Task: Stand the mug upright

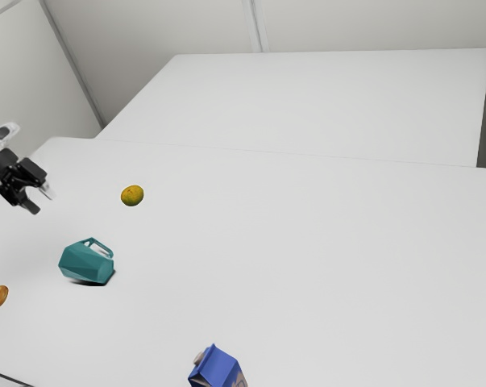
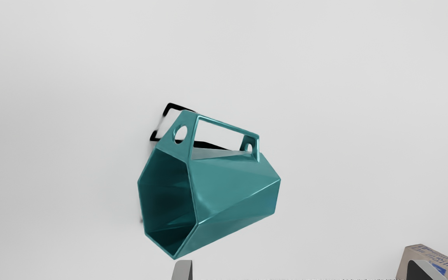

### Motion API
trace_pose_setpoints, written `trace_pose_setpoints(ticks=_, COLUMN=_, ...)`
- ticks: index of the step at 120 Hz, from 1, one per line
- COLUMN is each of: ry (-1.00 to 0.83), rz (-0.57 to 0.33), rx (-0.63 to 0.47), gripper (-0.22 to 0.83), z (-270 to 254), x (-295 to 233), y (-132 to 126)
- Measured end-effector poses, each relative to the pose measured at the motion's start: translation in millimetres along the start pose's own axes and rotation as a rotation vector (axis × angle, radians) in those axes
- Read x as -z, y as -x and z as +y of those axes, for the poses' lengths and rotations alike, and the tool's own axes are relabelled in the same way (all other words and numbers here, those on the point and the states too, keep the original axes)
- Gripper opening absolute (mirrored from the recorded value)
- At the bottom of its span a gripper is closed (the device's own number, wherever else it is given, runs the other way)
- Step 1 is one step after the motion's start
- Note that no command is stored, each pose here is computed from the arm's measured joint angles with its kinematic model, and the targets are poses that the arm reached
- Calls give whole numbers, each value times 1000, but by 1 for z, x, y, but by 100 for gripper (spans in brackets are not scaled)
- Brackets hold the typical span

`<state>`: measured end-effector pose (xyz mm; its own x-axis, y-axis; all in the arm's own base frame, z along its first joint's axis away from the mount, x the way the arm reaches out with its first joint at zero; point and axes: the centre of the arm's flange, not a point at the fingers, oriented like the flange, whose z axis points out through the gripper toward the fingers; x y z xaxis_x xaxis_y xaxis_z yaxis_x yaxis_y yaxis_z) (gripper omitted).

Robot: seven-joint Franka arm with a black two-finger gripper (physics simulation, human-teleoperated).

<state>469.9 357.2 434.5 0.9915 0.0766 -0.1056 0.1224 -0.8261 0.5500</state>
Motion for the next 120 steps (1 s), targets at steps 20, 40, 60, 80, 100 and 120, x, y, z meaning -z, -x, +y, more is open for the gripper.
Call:
trace_pose_setpoints(ticks=20, ry=80, rz=29, rx=-2, gripper=62, z=-40, x=-41, y=17)
trace_pose_setpoints(ticks=40, ry=164, rz=48, rx=-22, gripper=61, z=-61, x=-87, y=19)
trace_pose_setpoints(ticks=60, ry=218, rz=61, rx=-37, gripper=62, z=-70, x=-119, y=27)
trace_pose_setpoints(ticks=80, ry=268, rz=86, rx=-51, gripper=62, z=-70, x=-144, y=31)
trace_pose_setpoints(ticks=100, ry=275, rz=108, rx=-79, gripper=26, z=-70, x=-145, y=31)
trace_pose_setpoints(ticks=120, ry=282, rz=114, rx=-114, gripper=2, z=-66, x=-142, y=32)
